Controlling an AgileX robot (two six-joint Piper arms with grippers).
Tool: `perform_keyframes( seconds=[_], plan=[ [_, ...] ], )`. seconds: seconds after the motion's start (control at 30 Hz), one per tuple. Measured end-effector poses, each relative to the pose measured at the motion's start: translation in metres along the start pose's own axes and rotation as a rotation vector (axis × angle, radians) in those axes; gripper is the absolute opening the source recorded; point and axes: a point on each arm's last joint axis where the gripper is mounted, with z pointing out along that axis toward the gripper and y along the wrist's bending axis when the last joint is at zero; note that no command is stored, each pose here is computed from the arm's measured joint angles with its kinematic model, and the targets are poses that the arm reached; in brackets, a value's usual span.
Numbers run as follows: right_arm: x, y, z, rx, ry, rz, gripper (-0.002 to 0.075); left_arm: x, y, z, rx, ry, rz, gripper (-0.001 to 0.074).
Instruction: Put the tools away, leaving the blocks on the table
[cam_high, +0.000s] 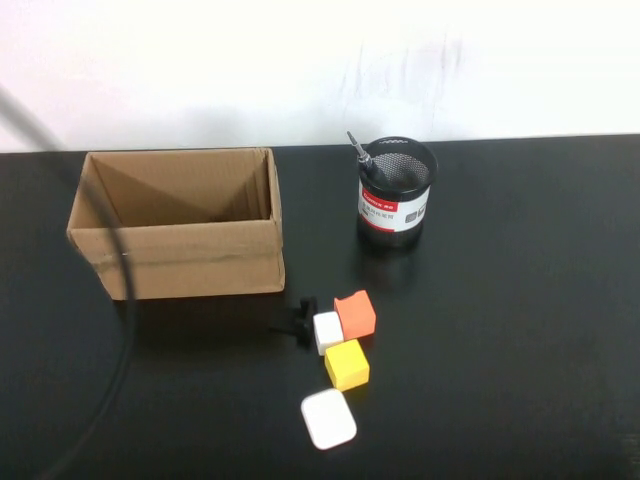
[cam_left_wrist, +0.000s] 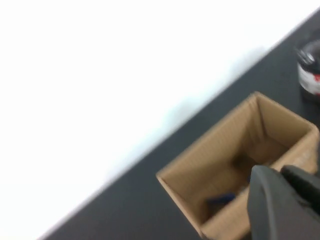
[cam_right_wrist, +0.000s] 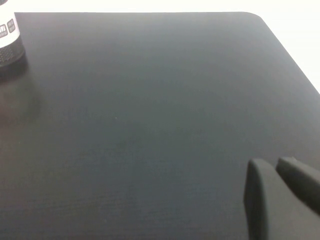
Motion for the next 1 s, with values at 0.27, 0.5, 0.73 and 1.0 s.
perform_keyframes(
  seconds=[0.27,0.5,0.73,1.0],
  plan=[
    [0.000,0.000,0.000,0.000,0.000,0.000,-0.0006,0.061,-0.042,-0.052,-0.005,-0.050,-0.168,0.0003],
    [0.000,0.000,0.000,0.000,0.000,0.000,-0.0006,0.114,-0.082,-0.085,0.015,-0.155,-0.249,0.0003],
    [0.000,0.000,0.000,0.000,0.000,0.000,-0.0006,0.150,-0.108,-0.091,0.004,-0.260,-0.324,0.0003],
    [0.000,0.000,0.000,0.000,0.000,0.000,-0.0006,0.172,-0.120,-0.067,0.025,-0.193,-0.336,0.0003]
  ],
)
